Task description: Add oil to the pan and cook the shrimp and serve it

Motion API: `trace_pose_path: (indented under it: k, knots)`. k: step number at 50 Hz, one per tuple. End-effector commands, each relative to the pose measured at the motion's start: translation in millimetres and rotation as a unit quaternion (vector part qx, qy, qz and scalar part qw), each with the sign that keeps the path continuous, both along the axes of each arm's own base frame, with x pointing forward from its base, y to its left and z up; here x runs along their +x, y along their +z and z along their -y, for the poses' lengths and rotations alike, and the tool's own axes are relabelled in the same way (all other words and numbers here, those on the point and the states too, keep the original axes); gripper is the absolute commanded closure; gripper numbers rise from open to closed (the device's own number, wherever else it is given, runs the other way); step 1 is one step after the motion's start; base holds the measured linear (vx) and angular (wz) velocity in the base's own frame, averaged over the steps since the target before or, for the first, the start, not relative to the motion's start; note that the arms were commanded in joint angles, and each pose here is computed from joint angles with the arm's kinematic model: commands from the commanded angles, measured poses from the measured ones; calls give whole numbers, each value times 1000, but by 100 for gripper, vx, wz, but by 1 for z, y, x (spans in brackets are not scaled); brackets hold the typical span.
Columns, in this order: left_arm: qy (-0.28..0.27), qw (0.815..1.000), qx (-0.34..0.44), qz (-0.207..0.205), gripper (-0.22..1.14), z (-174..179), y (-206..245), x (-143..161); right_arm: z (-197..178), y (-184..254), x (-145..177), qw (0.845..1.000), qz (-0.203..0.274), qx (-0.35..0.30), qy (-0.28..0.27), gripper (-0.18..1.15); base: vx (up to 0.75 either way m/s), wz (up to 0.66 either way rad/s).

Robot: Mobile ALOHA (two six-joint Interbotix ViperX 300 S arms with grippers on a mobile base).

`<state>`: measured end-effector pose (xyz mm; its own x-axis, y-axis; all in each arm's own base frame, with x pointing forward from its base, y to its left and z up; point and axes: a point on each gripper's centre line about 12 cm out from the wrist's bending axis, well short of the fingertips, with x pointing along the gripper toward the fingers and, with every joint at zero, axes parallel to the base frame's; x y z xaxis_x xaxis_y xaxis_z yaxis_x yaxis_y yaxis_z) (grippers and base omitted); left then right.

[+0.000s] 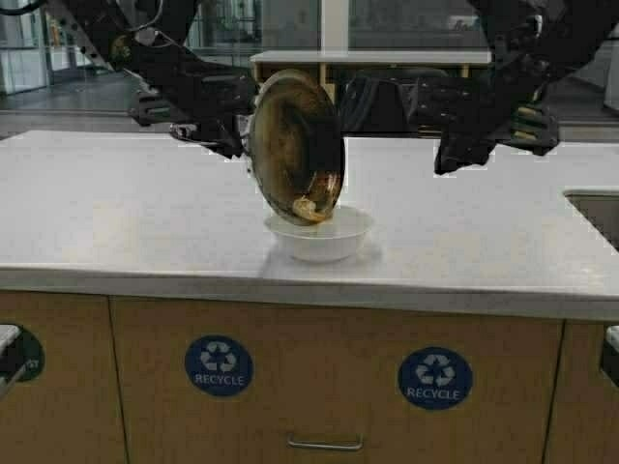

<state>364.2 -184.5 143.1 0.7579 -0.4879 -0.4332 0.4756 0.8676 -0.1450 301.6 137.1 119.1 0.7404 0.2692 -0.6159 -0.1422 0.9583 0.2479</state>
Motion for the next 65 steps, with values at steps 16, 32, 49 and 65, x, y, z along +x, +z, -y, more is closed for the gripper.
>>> trace_pose_path:
  k: [16,32,49,65]
  knots:
    - [4,997,-38,66,87,3,45,6,-2,8,4,1000,17,7,-2,90,0,0]
    - [56,988,-141,38,87,1,59,10,-2,6,4,1000,14,6,-1,90,0,0]
    - [118,923,-367,-15,87,-25,54,16,-3,6,5,1000,14,6,-1,90,0,0]
    - [115,809,-569,-90,87,-44,8,29,-3,5,4,1000,11,8,-4,90,0,0]
